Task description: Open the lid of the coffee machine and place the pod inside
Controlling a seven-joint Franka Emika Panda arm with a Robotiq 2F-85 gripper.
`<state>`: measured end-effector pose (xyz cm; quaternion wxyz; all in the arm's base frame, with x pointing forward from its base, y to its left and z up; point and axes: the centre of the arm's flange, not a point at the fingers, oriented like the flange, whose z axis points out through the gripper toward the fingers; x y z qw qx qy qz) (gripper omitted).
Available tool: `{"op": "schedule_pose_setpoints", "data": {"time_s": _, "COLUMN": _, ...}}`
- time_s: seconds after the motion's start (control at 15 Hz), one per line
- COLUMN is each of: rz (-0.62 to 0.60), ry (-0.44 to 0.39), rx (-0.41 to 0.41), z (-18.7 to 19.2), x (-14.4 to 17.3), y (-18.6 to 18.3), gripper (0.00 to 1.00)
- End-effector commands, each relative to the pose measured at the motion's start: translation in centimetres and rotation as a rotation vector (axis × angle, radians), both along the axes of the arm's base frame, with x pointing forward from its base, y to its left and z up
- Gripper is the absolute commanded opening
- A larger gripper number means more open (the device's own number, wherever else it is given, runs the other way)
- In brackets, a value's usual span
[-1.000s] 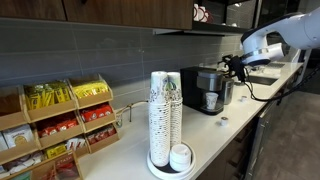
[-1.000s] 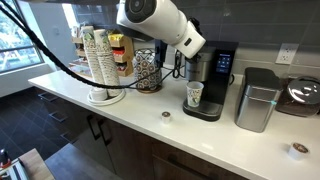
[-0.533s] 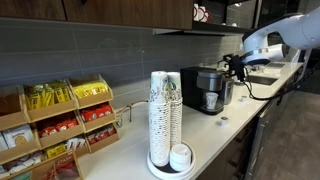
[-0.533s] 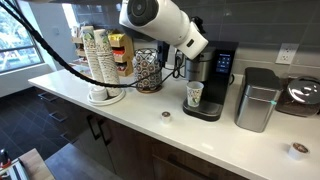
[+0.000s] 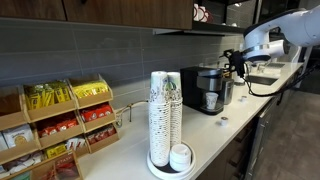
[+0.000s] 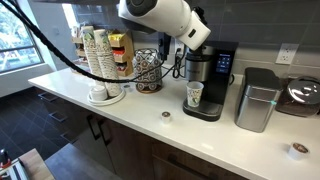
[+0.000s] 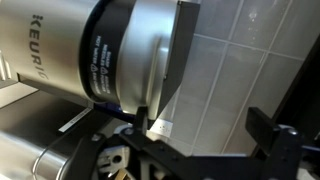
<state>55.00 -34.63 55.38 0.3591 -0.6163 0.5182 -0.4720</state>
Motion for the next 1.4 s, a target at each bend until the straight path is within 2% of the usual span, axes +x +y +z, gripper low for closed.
{"op": "schedule_pose_setpoints", "data": {"time_s": 0.0, "rz": 0.041, "ry": -0.067, "rx": -0.024, "z": 2.4, "x": 0.5, "y": 0.3, "gripper": 1.0}}
{"op": "schedule_pose_setpoints", "data": {"time_s": 0.4, "rz": 0.052, "ry": -0.145, "rx": -0.11, "z": 6.9, "x": 0.4, "y": 0.4, "gripper": 1.0}}
{"op": "schedule_pose_setpoints", "data": {"time_s": 0.6, "rz": 0.078, "ry": -0.134, "rx": -0.157, "z": 8.3, "x": -0.9, "y": 0.1, "gripper": 1.0}}
{"op": "schedule_pose_setpoints", "data": {"time_s": 0.8, "rz": 0.203, "ry": -0.03, "rx": -0.207, "z": 8.1, "x": -2.0, "y": 0.9, "gripper": 1.0}}
{"op": "schedule_pose_setpoints", "data": {"time_s": 1.33, "rz": 0.555, "ry": 0.284, "rx": -0.347, "z": 4.7, "x": -3.1, "y": 4.5, "gripper": 1.0}}
